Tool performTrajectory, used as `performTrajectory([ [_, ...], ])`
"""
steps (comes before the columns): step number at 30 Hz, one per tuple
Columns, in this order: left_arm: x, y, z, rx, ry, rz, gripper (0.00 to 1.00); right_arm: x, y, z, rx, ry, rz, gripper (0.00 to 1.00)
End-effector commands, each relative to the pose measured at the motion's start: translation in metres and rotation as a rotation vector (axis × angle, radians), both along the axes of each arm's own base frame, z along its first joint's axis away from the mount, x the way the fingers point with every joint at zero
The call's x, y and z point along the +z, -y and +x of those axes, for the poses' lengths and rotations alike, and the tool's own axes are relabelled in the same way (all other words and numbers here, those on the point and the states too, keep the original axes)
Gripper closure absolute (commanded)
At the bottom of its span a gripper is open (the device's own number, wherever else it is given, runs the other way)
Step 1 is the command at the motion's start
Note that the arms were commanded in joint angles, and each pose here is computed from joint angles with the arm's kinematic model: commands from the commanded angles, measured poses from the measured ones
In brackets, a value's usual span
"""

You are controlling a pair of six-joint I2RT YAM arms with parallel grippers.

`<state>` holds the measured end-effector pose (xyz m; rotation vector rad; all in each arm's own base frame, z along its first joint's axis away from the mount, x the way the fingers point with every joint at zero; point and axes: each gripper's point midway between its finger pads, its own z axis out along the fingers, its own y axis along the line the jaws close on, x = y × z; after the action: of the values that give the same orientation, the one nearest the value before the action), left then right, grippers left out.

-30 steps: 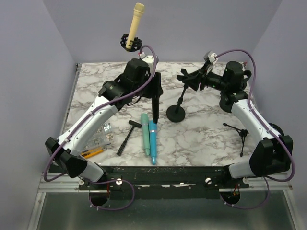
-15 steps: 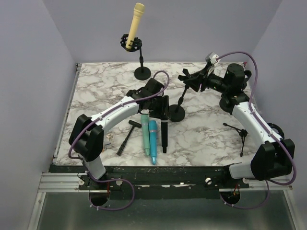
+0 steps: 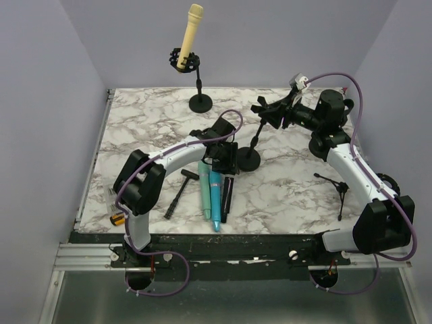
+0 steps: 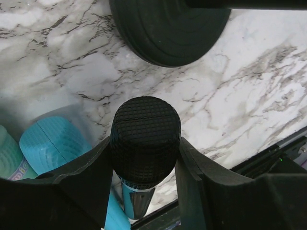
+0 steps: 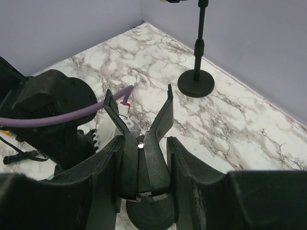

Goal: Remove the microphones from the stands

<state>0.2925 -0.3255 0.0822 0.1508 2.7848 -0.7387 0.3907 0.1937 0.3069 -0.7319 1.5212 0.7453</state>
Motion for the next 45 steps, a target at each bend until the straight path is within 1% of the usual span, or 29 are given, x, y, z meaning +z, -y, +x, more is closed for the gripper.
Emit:
performTrajectory([
  [1,-0.008,0.002,0.012,0.020,0.030,0.031,1.00,-0.021,0.010,0.009,-0.060,-0.024,-0.041,0.99],
  [4,-0.008,0.004,0.014,0.027,0.039,0.025,0.89,-0.021,0.009,0.008,-0.057,-0.023,-0.039,0.99],
  [7,-0.009,0.007,0.014,0.021,0.027,0.009,0.80,-0.020,0.009,0.007,-0.054,-0.022,-0.037,0.99],
  [11,-0.014,0.009,0.014,0.022,0.018,0.002,0.63,-0.022,0.008,0.008,-0.049,-0.028,-0.035,0.99],
  [17,-0.008,0.010,0.014,0.007,0.035,-0.012,0.44,-0.022,0.008,0.007,-0.047,-0.029,-0.032,0.99],
  [21,0.002,0.009,0.015,0.000,0.071,-0.024,0.37,-0.021,0.007,0.007,-0.044,-0.029,-0.029,0.99],
  [24,0.007,0.009,0.015,-0.006,0.082,-0.035,0.33,-0.020,0.007,0.008,-0.045,-0.030,-0.023,0.99],
  [28,0.019,0.011,0.013,-0.014,0.103,-0.068,0.33,-0.022,0.011,0.015,-0.088,-0.049,-0.021,0.99],
  [30,0.029,0.010,0.011,-0.017,0.124,-0.086,0.33,-0.022,0.015,0.019,-0.123,-0.054,-0.020,0.99],
  [33,0.053,0.007,0.007,-0.026,0.171,-0.121,0.32,-0.019,0.027,0.031,-0.223,-0.055,-0.022,0.99],
  [34,0.064,0.006,0.006,-0.033,0.199,-0.139,0.32,-0.017,0.032,0.034,-0.268,-0.076,-0.004,0.99],
  [40,0.142,-0.012,-0.004,-0.076,0.398,-0.209,0.24,-0.007,0.070,0.063,-0.542,-0.113,-0.002,0.99],
  [43,0.190,-0.024,-0.006,-0.110,0.515,-0.217,0.21,-0.003,0.087,0.078,-0.667,-0.120,0.010,0.99],
  [45,0.220,-0.037,-0.008,-0.131,0.576,-0.194,0.18,0.001,0.100,0.087,-0.753,-0.119,0.029,0.99],
])
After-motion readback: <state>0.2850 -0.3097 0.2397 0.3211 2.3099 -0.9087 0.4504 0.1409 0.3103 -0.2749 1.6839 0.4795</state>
